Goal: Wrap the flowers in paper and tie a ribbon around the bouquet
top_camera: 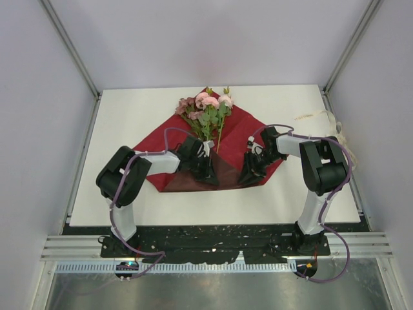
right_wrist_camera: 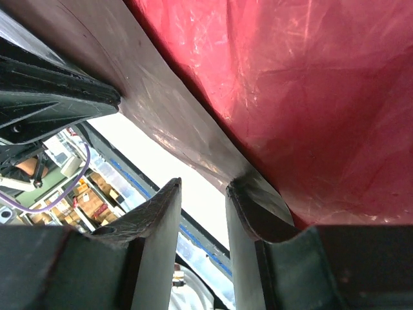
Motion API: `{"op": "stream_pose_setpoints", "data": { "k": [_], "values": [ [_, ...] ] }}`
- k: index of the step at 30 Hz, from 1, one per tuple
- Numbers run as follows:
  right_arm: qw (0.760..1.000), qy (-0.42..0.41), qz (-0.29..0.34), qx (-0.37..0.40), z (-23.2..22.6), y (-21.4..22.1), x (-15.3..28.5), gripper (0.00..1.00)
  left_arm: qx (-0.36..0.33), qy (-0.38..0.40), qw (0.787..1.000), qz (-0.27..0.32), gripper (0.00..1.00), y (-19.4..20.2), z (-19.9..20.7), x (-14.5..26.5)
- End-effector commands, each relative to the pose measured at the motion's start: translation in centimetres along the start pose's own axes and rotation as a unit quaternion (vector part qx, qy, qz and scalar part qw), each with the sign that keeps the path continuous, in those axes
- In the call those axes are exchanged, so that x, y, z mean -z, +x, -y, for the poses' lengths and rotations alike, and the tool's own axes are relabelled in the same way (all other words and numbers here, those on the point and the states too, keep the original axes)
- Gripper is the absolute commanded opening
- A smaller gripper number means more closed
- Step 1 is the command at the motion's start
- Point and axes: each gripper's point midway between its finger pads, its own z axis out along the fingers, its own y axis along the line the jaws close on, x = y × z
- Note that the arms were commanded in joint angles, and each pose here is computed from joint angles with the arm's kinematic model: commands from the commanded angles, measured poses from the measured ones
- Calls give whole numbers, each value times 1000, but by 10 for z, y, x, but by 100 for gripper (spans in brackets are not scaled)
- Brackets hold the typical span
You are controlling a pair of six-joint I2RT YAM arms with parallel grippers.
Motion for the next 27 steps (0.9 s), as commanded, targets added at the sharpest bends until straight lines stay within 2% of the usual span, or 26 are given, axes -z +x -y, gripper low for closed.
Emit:
{"op": "stream_pose_setpoints", "data": {
  "k": [1, 6, 12, 19, 24, 27],
  "values": [
    [996, 89, -21, 3, 42, 14, -8, 40, -41, 33, 998, 25, 0, -4, 21, 8],
    [996, 89, -26, 0, 43, 13, -9, 40, -34, 45, 998, 11, 0, 7, 35, 0],
    [996, 90, -20, 5, 41, 13, -2, 40, 29, -28, 999, -27, 0, 24, -17, -15],
    [997, 82, -9, 11, 38, 9, 10, 41, 48, -53, 996, -46, 0, 34, -37, -14],
    [996, 48, 74, 29, 16, -21, 62, 51, 48, -56, 996, -46, 0, 35, -39, -16],
    [993, 59, 105, 17, 25, -29, 96, 59, 47, -55, 996, -45, 0, 33, -40, -16]
  ]
}}
